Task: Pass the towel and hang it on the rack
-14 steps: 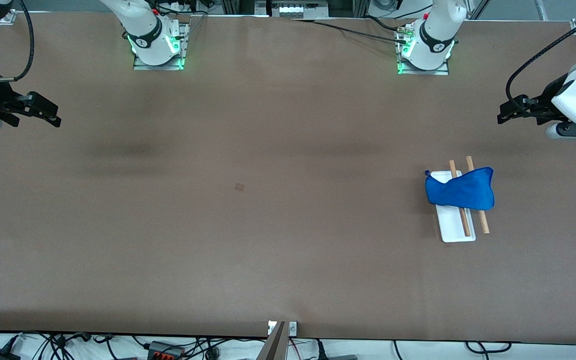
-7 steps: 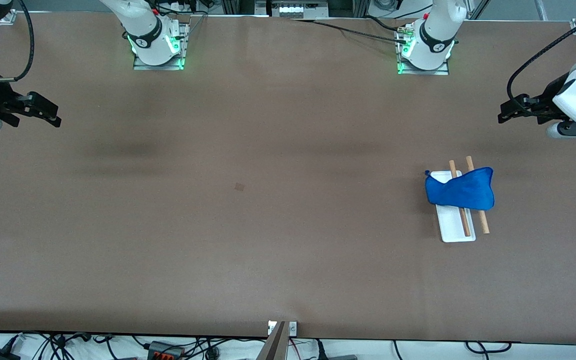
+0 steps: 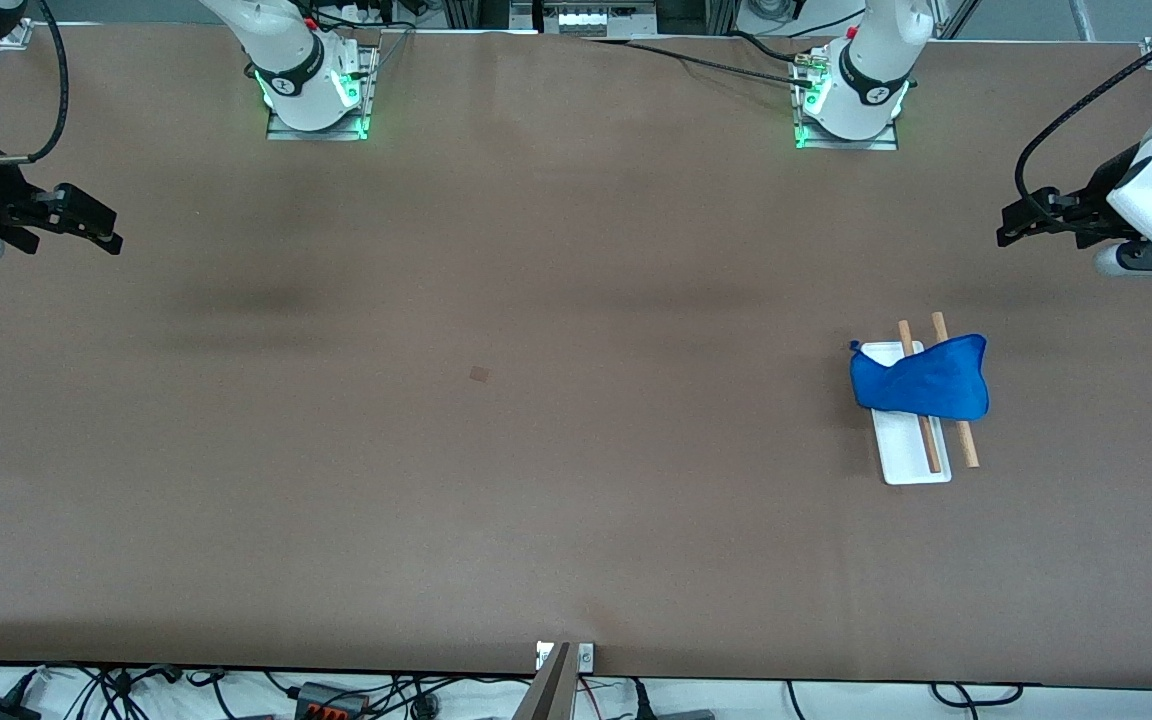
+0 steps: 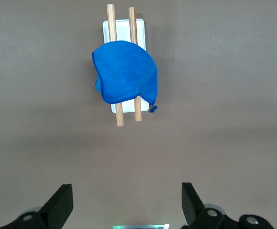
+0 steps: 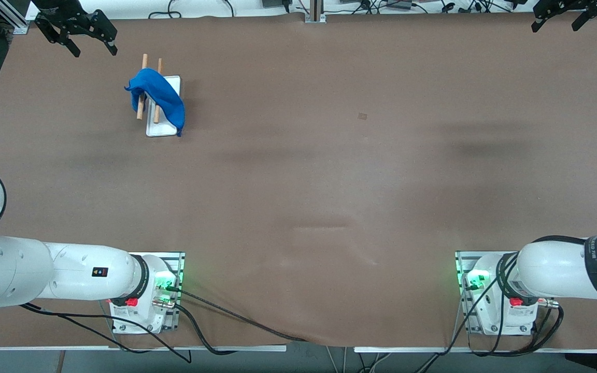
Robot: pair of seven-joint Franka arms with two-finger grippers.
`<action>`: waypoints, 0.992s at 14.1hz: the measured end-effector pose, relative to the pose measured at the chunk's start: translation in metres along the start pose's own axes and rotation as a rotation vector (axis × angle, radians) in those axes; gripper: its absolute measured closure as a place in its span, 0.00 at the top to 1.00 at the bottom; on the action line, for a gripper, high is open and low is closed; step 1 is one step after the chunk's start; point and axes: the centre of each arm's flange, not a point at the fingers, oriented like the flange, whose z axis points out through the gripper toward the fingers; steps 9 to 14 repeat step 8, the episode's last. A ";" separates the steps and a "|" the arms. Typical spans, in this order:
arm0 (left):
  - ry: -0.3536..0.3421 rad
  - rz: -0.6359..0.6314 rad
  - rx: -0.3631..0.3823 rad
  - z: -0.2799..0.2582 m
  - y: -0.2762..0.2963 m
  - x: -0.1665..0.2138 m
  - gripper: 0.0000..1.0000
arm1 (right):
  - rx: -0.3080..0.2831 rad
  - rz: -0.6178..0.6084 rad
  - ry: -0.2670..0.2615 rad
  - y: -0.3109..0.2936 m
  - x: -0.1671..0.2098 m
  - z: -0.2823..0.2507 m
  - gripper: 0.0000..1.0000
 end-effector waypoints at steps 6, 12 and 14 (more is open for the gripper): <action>0.004 0.052 0.005 -0.002 0.015 0.000 1.00 | 0.000 0.000 0.001 0.000 0.000 0.000 1.00; 0.005 0.054 0.005 -0.002 0.015 0.000 1.00 | 0.000 0.000 0.002 0.000 0.000 0.000 1.00; 0.005 0.054 0.005 -0.002 0.015 0.000 1.00 | 0.000 0.000 0.002 0.000 0.000 0.000 1.00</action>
